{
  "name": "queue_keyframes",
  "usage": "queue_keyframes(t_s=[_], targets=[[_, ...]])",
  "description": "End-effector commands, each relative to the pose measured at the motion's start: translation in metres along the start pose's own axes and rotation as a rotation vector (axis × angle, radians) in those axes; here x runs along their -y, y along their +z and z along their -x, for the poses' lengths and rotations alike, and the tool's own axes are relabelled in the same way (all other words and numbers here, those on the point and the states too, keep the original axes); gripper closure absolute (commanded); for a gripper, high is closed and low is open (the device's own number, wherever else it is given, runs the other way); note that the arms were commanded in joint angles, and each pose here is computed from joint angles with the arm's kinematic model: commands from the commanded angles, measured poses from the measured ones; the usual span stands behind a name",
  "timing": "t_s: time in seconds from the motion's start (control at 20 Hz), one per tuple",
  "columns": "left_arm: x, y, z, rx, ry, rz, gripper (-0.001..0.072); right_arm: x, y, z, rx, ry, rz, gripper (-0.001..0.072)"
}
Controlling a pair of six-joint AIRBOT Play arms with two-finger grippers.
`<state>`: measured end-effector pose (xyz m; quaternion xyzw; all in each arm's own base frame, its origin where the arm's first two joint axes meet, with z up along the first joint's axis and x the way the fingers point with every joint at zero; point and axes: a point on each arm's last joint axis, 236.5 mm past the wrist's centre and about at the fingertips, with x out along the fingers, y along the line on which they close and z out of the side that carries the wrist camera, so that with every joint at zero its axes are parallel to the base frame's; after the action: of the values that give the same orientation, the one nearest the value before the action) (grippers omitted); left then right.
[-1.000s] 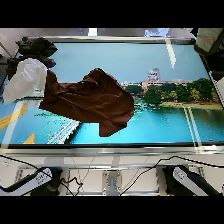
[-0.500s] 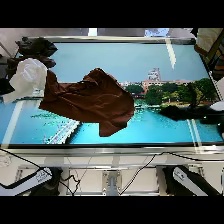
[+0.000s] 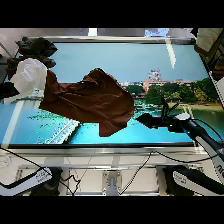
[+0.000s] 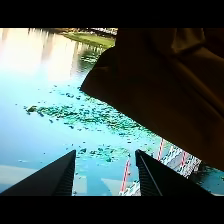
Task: Fold the shirts.
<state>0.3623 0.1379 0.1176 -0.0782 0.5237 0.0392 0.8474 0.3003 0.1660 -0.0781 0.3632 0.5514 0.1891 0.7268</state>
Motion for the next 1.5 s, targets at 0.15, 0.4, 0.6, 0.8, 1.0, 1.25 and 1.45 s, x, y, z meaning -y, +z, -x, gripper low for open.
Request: queue_keyframes(t_s=[0.15, 0.4, 0.6, 0.8, 1.0, 1.25, 1.45], targets=[[0.0, 0.0, -0.001, 0.002, -0.001, 0.001, 0.026, -0.003, 0.024, -0.045, 0.068, 0.04, -0.117, 0.0296], [-0.003, -0.002, -0.005, -0.008, 0.007, -0.001, 0.0262, -0.021, 0.058, -0.057, 0.1, 0.065, -0.086, 0.0298], [-0.002, -0.024, -0.028, -0.114, -0.027, 0.025, 0.0276, -0.026, 0.066, -0.061, 0.096, 0.063, -0.048, 0.0344], [0.003, -0.066, -0.066, -0.292, -0.083, 0.076, 0.0274, -0.021, 0.062, -0.062, 0.08, 0.041, -0.01, 0.0551], [0.001, -0.088, -0.093, -0.329, -0.088, 0.102, 0.0268, -0.021, 0.062, -0.062, 0.08, 0.038, 0.036, 0.0683], [-0.011, -0.105, -0.109, -0.337, -0.076, 0.149, 0.0091, -0.02, 0.062, -0.062, 0.08, 0.037, 0.037, 0.0683], [-0.023, -0.109, -0.122, -0.293, -0.109, 0.268, 0.0091, -0.02, 0.062, -0.062, 0.079, 0.037, 0.037, 0.0683]])
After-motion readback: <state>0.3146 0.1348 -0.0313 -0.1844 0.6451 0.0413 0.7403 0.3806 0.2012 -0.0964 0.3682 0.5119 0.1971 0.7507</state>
